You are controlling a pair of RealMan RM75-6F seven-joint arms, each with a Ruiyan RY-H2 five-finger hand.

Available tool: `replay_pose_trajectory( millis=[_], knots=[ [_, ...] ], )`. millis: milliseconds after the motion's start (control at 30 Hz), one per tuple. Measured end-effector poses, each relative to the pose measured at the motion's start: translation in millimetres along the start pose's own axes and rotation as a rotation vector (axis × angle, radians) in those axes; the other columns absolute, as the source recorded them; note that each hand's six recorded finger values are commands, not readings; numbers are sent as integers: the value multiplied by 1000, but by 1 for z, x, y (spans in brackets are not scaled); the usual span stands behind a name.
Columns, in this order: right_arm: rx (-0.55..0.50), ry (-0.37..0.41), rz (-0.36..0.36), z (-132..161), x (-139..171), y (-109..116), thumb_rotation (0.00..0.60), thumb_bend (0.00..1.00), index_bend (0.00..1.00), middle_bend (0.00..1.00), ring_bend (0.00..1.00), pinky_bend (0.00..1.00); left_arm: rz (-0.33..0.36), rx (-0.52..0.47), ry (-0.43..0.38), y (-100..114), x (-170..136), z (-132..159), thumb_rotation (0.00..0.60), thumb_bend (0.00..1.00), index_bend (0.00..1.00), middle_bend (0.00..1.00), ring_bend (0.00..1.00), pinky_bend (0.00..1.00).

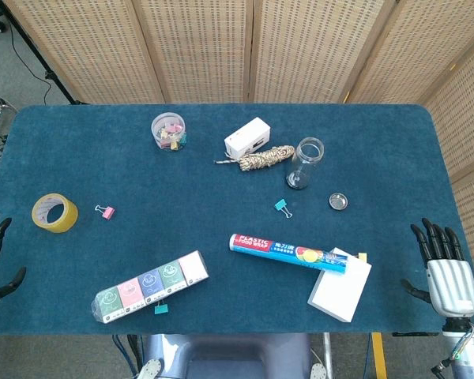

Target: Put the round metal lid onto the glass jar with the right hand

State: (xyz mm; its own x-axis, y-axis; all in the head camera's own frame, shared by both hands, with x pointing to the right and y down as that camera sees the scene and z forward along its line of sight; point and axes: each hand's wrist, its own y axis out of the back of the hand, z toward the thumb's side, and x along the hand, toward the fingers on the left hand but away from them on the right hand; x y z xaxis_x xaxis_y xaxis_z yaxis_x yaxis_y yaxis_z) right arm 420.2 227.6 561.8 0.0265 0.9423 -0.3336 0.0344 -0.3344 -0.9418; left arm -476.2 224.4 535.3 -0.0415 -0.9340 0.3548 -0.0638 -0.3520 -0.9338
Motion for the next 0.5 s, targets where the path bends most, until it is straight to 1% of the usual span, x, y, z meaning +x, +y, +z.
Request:
replay_pose_trajectory(
  millis=[333, 500],
  knots=[
    [8, -5, 20, -1, 1, -2, 600, 102, 0, 0, 0, 0, 3, -9, 2, 1, -4, -1, 600, 264, 0, 0, 0, 0],
    [-4, -5, 31, 2, -5, -4, 600, 102, 0, 0, 0, 0, 15, -16, 9, 4, -5, -3, 600, 261, 0, 0, 0, 0]
  ],
)
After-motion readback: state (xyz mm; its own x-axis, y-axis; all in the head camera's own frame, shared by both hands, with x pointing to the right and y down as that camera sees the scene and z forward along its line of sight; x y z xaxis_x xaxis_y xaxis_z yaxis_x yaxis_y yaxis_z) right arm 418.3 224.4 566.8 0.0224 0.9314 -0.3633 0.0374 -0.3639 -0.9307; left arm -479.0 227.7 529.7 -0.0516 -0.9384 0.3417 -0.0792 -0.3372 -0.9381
